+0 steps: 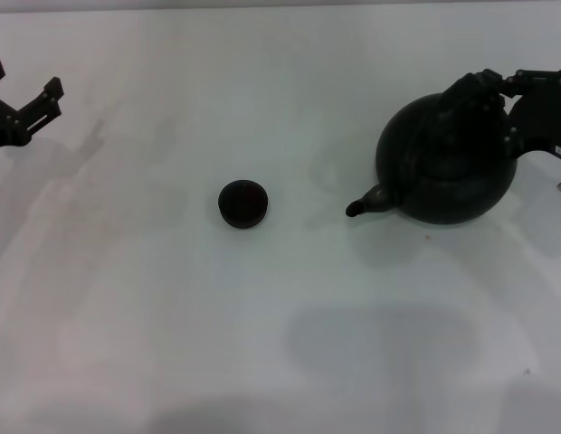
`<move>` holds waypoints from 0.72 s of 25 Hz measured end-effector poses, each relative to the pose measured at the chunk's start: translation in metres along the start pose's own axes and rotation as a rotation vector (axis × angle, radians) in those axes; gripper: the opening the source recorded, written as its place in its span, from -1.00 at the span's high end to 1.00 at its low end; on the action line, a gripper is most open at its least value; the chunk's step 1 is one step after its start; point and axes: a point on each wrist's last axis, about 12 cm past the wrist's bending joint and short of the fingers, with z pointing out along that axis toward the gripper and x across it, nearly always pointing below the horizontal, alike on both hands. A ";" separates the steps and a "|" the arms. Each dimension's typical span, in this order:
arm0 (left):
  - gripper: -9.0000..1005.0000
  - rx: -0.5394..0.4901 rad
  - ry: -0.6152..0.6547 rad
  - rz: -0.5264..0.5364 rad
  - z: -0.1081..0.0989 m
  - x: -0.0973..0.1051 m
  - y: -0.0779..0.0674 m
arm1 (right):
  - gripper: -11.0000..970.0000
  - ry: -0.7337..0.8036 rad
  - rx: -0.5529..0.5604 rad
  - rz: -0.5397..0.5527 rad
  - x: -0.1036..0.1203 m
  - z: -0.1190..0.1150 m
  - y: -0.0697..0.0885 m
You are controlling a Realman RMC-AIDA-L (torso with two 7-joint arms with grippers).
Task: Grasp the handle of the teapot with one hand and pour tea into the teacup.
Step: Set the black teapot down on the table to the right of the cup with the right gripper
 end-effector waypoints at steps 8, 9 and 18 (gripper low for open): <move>-0.74 0.002 0.001 0.000 0.000 0.000 0.000 | 0.75 0.016 -0.002 -0.028 0.006 0.004 -0.001; -0.74 0.002 0.001 0.000 0.000 0.000 0.000 | 0.75 0.018 -0.004 -0.029 0.007 0.005 -0.002; -0.75 0.007 0.003 -0.004 0.001 0.001 -0.003 | 0.75 0.033 0.008 -0.053 0.013 0.005 -0.005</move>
